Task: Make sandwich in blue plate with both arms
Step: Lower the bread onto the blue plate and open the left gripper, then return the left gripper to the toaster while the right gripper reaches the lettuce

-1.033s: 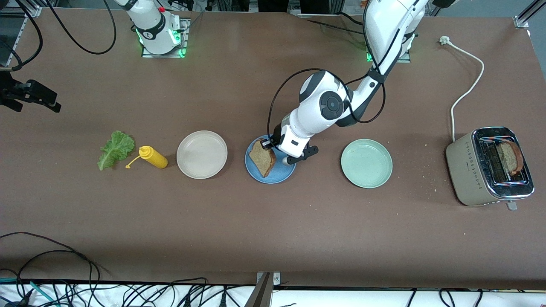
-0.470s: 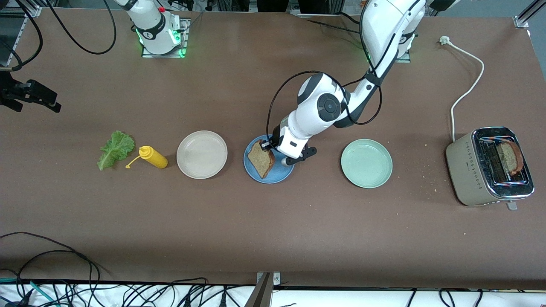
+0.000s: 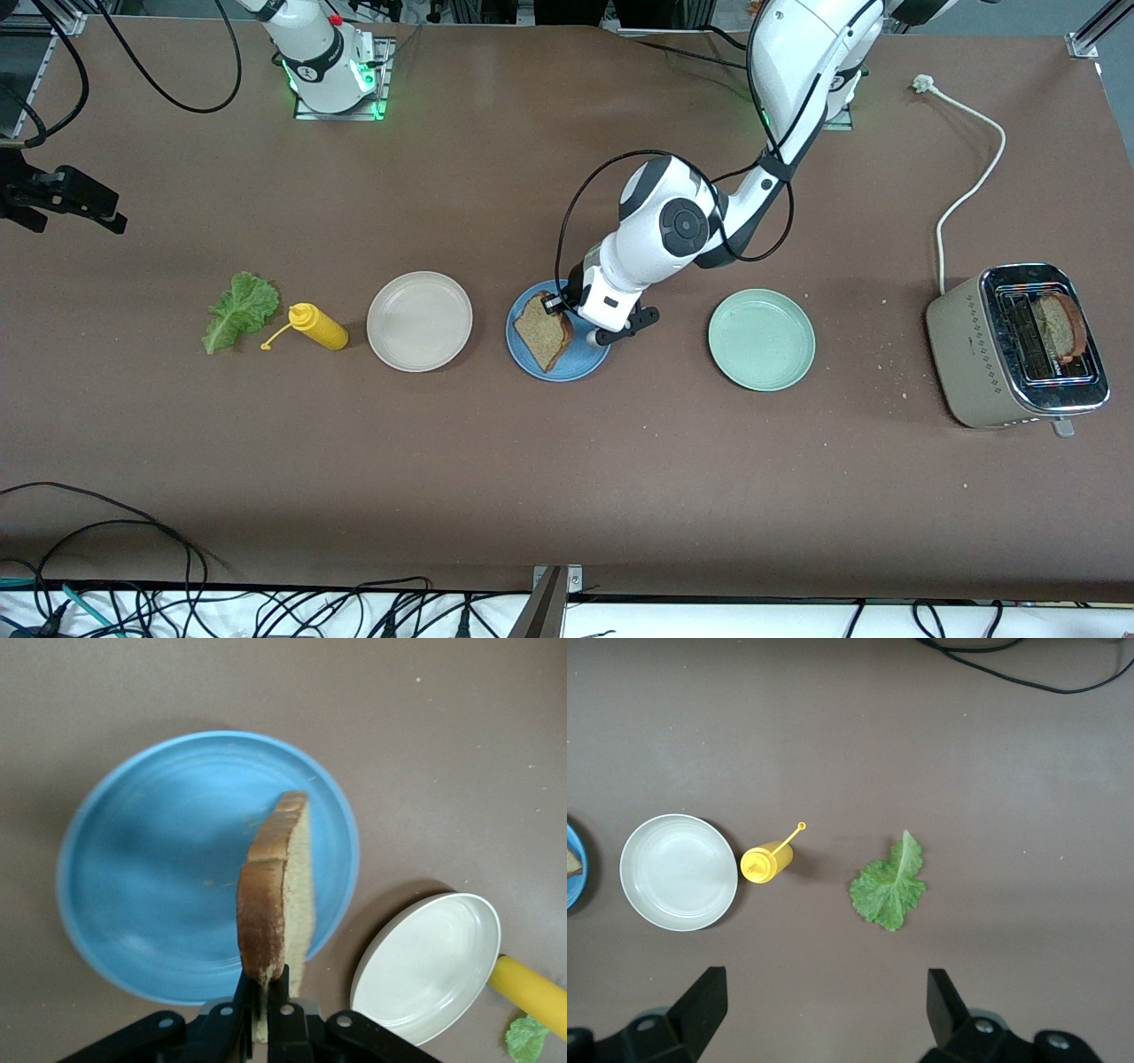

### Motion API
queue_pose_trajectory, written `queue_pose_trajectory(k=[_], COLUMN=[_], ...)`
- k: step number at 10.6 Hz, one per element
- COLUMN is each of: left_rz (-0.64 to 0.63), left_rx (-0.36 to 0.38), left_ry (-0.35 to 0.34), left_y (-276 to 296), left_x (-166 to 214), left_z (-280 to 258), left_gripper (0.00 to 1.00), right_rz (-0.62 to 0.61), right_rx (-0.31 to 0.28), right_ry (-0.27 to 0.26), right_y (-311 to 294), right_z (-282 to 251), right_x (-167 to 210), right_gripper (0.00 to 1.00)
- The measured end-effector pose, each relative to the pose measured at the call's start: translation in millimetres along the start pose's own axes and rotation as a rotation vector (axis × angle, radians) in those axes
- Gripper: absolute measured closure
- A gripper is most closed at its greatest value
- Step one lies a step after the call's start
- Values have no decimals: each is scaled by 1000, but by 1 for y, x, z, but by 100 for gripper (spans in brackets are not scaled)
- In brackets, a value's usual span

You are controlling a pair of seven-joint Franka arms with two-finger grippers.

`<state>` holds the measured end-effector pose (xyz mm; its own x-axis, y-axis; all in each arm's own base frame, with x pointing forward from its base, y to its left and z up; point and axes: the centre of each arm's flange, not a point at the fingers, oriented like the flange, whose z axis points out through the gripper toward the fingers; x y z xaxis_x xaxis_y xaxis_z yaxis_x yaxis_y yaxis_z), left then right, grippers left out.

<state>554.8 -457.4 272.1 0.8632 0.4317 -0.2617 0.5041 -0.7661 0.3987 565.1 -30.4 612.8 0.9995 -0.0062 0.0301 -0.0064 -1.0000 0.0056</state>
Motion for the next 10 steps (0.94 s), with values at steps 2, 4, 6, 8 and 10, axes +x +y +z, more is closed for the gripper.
queue_pose_trajectory(k=[2,4,6,8,10], left_rz=[-8,-19,-25,-27,-32], left_rx=[31,58,73,85,110], left_ry=[-21,-35,-42,-50,-55], left_y=[-8,-16,-19,-21,-27], left_x=[2,7,10,11,19], left_z=[11,18,19,20,18], left_gripper=[90,81,56,29,21], right_rz=[-3,-7,-7,-7,-7], right_rx=[0,0,0,0,0], right_ry=[1,2,2,2,3], right_y=[-2,-4,-4,-4,-4], right_z=[0,-1,-1,-1,-1], right_x=[0,0,0,0,0], right_gripper=[0,0,0,0,0])
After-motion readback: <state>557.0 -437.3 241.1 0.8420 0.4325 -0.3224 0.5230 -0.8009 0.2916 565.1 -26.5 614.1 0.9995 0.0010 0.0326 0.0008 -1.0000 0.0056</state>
